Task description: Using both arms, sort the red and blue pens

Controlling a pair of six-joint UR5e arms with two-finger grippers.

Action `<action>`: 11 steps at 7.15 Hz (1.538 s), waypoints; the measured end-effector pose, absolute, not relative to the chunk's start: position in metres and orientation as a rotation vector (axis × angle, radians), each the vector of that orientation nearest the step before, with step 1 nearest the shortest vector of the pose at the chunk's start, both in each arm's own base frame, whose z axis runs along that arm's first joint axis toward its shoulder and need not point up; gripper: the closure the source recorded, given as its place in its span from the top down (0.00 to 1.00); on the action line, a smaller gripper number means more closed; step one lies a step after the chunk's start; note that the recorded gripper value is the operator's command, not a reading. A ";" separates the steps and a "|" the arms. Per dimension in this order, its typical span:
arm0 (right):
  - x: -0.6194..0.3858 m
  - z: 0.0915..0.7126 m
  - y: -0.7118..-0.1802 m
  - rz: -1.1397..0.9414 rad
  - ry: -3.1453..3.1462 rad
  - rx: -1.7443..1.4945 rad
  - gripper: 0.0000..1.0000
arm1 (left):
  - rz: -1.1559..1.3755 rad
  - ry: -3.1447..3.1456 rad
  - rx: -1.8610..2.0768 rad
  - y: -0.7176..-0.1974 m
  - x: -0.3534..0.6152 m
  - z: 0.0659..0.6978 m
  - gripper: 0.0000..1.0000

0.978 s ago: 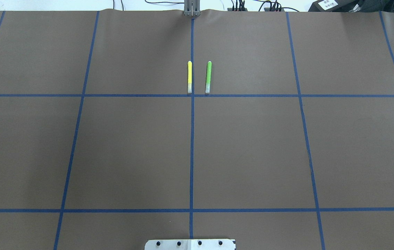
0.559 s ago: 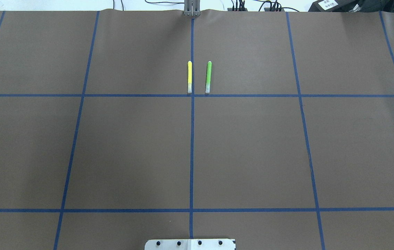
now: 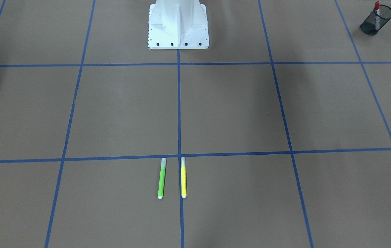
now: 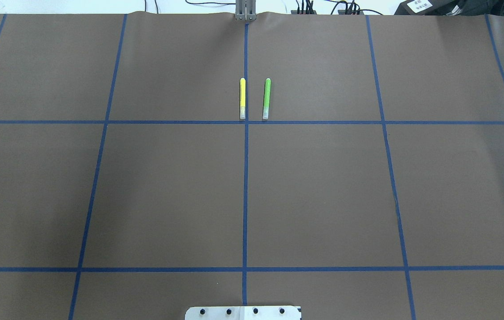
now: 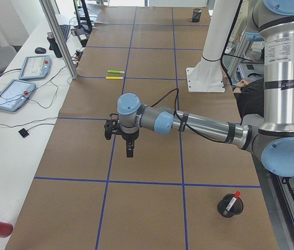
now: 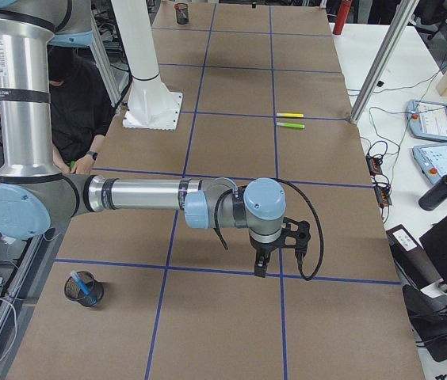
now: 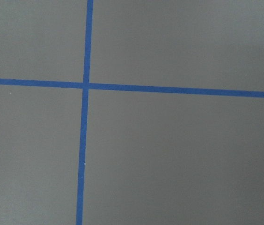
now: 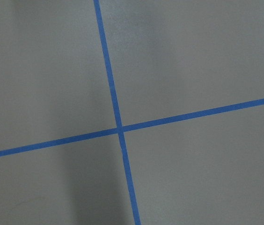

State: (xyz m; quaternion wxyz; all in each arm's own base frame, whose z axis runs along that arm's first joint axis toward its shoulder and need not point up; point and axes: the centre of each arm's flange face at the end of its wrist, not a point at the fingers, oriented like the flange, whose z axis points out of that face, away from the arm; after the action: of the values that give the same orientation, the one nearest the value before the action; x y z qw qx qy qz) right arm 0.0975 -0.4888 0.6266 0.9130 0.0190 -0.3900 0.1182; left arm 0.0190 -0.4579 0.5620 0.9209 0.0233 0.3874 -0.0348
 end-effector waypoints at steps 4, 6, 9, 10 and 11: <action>0.093 0.643 -0.484 0.247 -0.799 0.005 1.00 | -0.034 0.786 0.059 -0.446 -0.032 0.579 1.00; 0.087 0.648 -0.481 0.249 -0.797 -0.032 1.00 | -0.031 0.778 0.039 -0.446 -0.036 0.586 1.00; 0.066 0.632 -0.472 0.244 -0.771 -0.135 1.00 | -0.036 0.777 0.026 -0.443 -0.037 0.593 1.00; 0.062 0.629 -0.471 0.235 -0.760 -0.145 1.00 | -0.036 0.776 0.025 -0.443 -0.037 0.594 1.00; 0.060 0.629 -0.469 0.226 -0.745 -0.148 1.00 | -0.037 0.776 0.022 -0.443 -0.037 0.595 1.00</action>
State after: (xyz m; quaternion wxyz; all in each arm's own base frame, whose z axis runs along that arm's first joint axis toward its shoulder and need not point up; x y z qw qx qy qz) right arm 0.0603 -0.4695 0.6292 0.9225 -0.0722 -0.3629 0.1103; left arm -0.0373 -0.4431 0.5947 0.9255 0.0109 0.3781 -0.0181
